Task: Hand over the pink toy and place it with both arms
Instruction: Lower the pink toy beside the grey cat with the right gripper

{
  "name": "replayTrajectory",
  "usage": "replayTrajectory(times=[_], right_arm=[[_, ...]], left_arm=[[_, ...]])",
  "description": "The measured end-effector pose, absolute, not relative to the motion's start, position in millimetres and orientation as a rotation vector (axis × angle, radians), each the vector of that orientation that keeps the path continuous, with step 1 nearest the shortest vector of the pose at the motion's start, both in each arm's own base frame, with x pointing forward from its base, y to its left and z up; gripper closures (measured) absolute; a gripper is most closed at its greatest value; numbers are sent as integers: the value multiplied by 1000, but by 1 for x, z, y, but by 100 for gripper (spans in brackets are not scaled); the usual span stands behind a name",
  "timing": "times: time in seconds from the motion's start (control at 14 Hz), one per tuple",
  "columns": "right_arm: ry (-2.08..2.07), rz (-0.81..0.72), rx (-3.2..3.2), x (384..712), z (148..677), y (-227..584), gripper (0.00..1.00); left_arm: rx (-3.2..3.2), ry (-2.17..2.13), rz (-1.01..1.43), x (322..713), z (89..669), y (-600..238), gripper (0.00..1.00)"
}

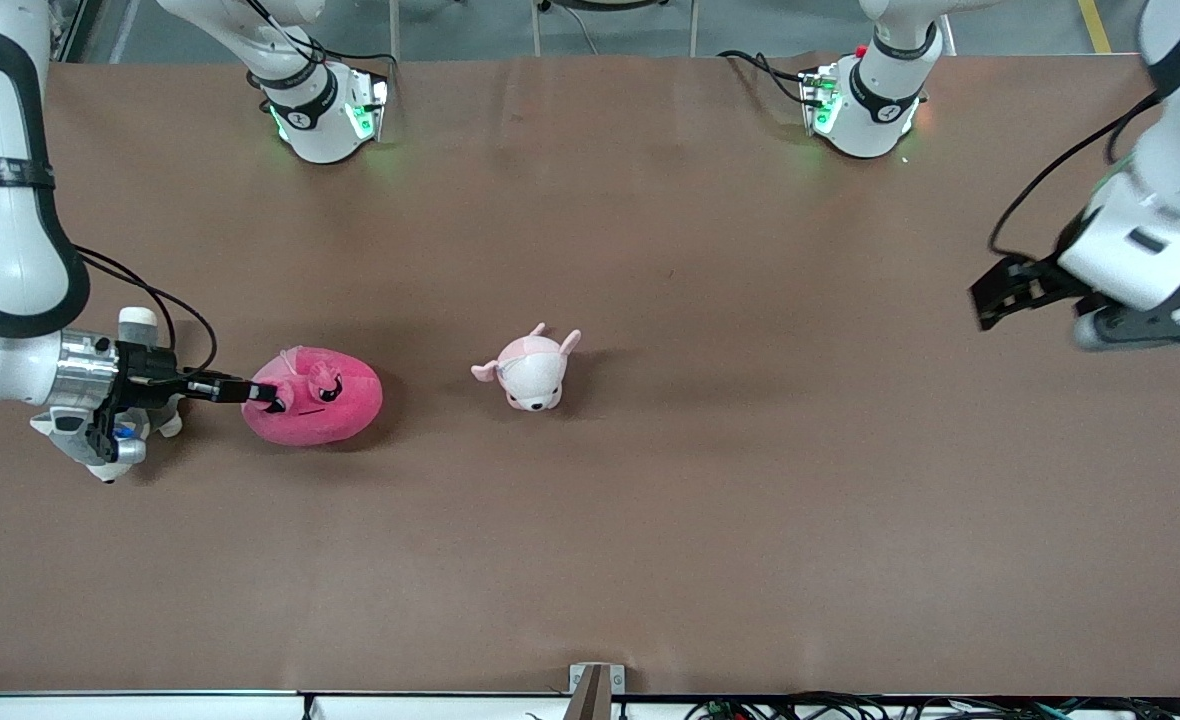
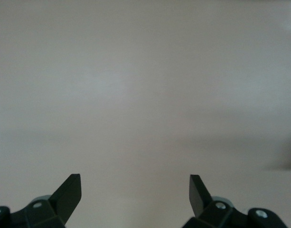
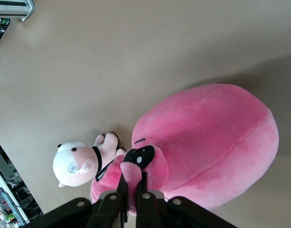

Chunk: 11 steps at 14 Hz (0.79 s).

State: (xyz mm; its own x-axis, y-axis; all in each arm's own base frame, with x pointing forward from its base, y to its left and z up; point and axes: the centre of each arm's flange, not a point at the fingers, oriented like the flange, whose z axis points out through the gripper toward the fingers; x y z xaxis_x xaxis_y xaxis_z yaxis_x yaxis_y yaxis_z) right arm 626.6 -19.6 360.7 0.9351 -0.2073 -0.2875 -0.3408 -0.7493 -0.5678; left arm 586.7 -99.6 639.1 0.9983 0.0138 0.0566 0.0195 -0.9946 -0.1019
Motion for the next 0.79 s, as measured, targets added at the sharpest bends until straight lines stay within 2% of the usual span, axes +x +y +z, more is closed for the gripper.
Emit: replayTrajectory(times=[0.36,0.79], right_arm=[[334,339,-2344,621,330,-36,91],[346,325,-2308,623,324,-43,91]], left_arm=[[-3106,-140,-53,551,658,-52,0],[-3105,-137,-42,537,655,-52,0]])
